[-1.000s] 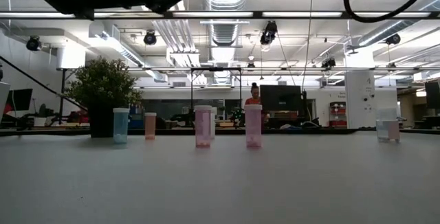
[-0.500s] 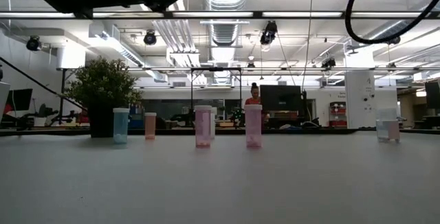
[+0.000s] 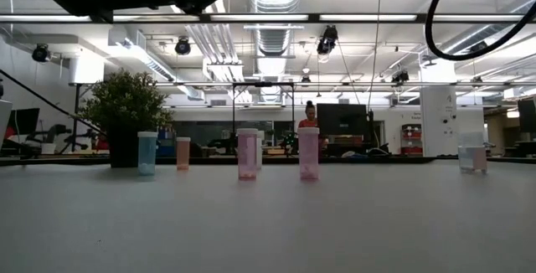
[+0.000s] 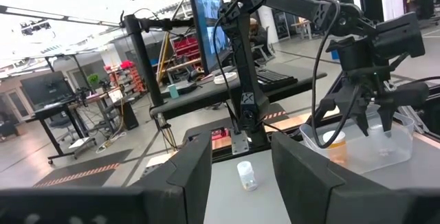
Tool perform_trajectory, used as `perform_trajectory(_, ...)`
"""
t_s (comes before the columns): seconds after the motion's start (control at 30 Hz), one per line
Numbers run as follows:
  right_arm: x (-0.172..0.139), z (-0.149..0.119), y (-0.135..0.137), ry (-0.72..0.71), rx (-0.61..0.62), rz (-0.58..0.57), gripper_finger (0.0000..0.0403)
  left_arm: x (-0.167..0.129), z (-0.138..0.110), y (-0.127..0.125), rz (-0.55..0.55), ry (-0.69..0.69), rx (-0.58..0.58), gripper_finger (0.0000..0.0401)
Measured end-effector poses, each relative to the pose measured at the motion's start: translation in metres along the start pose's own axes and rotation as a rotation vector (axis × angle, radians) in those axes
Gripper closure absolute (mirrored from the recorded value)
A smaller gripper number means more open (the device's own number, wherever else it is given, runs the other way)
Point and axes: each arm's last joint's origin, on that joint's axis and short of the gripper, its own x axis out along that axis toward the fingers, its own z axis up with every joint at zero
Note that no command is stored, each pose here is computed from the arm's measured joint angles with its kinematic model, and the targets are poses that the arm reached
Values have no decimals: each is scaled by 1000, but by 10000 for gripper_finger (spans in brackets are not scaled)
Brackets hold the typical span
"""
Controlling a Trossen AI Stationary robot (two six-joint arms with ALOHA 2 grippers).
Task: Pick and place medicine bottles into bin by pill shape (circle, oval)
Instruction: Put the left transparent capsule bottle into the transparent bin
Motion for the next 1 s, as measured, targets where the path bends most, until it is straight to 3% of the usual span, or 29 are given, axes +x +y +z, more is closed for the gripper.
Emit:
perform_trajectory(0.73,-12,0,2,30,48,33,211,0,0,0,1,1,0,267)
perform_trajectory(1.0,-14,2,-3,165,214,-67,211,0,0,0,1,1,0,267)
